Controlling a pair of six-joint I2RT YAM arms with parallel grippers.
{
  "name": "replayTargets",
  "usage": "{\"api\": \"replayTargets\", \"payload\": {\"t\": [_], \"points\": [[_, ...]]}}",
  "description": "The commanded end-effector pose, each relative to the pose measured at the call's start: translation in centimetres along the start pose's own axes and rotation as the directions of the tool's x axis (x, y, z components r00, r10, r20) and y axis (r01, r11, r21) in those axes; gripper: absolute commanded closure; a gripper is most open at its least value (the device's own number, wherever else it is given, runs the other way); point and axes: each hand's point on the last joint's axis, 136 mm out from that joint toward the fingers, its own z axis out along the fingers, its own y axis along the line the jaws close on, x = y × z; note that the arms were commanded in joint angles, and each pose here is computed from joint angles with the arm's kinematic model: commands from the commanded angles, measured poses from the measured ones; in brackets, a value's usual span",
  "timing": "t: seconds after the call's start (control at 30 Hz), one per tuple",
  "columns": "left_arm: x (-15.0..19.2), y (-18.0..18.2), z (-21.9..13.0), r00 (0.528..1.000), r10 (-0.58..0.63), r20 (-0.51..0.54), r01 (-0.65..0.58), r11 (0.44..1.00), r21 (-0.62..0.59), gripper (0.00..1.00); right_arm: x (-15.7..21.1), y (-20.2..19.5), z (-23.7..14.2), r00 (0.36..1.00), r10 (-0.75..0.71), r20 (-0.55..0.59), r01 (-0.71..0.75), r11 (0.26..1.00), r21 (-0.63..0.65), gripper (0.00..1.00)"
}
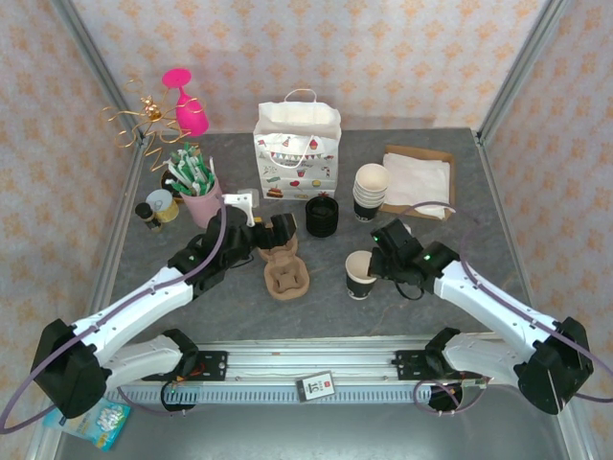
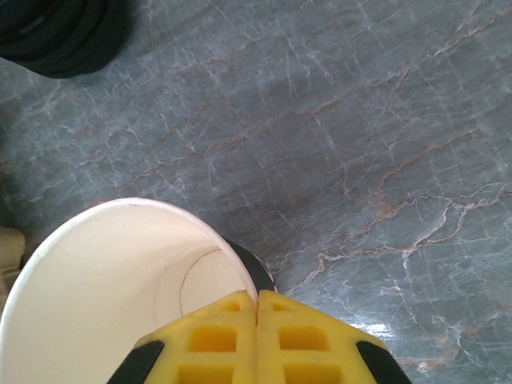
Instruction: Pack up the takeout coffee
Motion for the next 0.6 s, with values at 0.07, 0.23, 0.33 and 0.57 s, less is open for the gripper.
{"api": "replayTargets", "payload": {"t": [0.07, 0.23, 0.33, 0.57], "points": [[-1.0, -1.2, 0.2, 0.999, 0.033, 0.006, -0.033, 0.999, 0.015, 0.02, -0.5, 0.1, 0.3, 0.999, 0.0, 0.039, -0.001, 1.0, 0.025, 1.0], [-1.2, -1.4, 0.3, 0.999, 0.045, 0.003, -0.045, 0.999, 0.019, 0.02, -0.8, 0.5, -0.4, 0.999, 0.007, 0.047, -0.007, 1.0, 0.001, 0.91], [-1.3, -1.6, 0.3, 0.999, 0.047, 0.005, -0.048, 0.999, 0.022, 0.02, -1.4, 1.0, -1.3, 0.997, 0.016, 0.073, -0.014, 1.0, -0.024, 0.83], [-1.6, -1.5, 0.4, 0.998, 0.066, -0.011, -0.066, 0.998, -0.006, 0.04, -2.1, 1.9, -3.1, 0.996, 0.02, 0.089, -0.013, 0.997, -0.08, 0.66]]}}
